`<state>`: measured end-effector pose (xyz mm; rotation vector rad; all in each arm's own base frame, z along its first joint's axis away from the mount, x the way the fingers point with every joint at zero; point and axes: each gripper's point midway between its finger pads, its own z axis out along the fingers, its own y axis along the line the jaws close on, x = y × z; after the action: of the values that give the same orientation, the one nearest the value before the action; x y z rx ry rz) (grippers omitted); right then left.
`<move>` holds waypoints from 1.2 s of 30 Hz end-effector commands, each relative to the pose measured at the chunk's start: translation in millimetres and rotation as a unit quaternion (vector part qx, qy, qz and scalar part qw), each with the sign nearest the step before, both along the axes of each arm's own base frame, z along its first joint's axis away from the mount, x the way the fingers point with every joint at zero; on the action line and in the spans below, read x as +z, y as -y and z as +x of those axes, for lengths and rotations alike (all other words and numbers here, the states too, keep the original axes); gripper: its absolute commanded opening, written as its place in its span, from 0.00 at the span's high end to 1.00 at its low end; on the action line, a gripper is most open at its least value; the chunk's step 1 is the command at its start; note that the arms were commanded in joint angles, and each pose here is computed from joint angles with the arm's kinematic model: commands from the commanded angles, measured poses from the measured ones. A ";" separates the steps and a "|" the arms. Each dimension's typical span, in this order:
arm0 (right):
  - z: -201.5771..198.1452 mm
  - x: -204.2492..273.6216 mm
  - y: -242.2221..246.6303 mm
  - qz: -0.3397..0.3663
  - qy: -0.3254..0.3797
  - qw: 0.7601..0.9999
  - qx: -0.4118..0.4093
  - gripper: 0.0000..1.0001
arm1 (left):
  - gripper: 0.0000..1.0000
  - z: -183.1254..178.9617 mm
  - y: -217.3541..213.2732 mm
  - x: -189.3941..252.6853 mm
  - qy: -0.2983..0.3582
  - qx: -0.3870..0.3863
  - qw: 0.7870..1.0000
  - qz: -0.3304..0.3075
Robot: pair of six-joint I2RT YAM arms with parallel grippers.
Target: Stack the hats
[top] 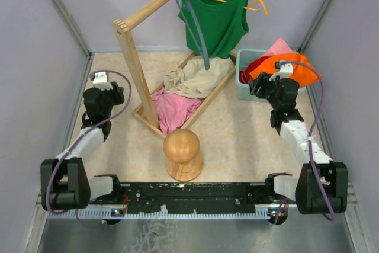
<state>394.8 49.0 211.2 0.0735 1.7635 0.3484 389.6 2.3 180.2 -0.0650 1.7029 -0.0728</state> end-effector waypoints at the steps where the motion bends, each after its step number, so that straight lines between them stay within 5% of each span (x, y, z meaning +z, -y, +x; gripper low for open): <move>1: -18.8 1.0 -21.2 0.045 -0.051 0.997 0.026 0.47 | 0.54 11.3 14.0 -21.6 -0.098 -0.038 0.994 -0.016; 3: -21.6 2.1 -21.9 0.054 -0.061 0.996 0.022 0.33 | 0.44 18.6 20.2 -22.3 -0.112 -0.059 0.992 -0.016; 8: -18.1 16.5 -65.5 0.065 -0.070 0.992 0.085 0.31 | 0.35 34.5 17.8 -18.0 -0.119 -0.053 0.991 -0.015; 11: -11.0 34.1 -98.1 0.067 -0.060 0.989 0.114 0.39 | 0.32 42.4 15.1 -15.2 -0.116 -0.047 0.992 -0.013; 17: 25.8 38.5 -137.0 0.097 -0.069 0.985 0.122 0.74 | 0.27 55.6 15.0 -30.8 -0.153 -0.043 0.987 -0.023; 23: 89.7 -18.4 -148.8 0.072 -0.128 0.986 0.085 0.86 | 0.26 66.6 19.7 -30.8 -0.172 -0.055 0.983 -0.032; 26: 117.5 -38.6 -143.8 0.047 -0.154 0.986 0.049 1.00 | 0.25 71.0 18.1 -25.9 -0.169 -0.052 0.984 -0.031; 36: 126.3 -81.6 -83.2 -0.057 -0.224 0.967 -0.110 1.00 | 0.24 78.2 28.8 -43.1 -0.201 -0.085 0.975 -0.037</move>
<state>516.0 157.6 120.5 0.2312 2.2080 0.2537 466.6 -17.5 147.3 -0.0229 2.0655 -0.2119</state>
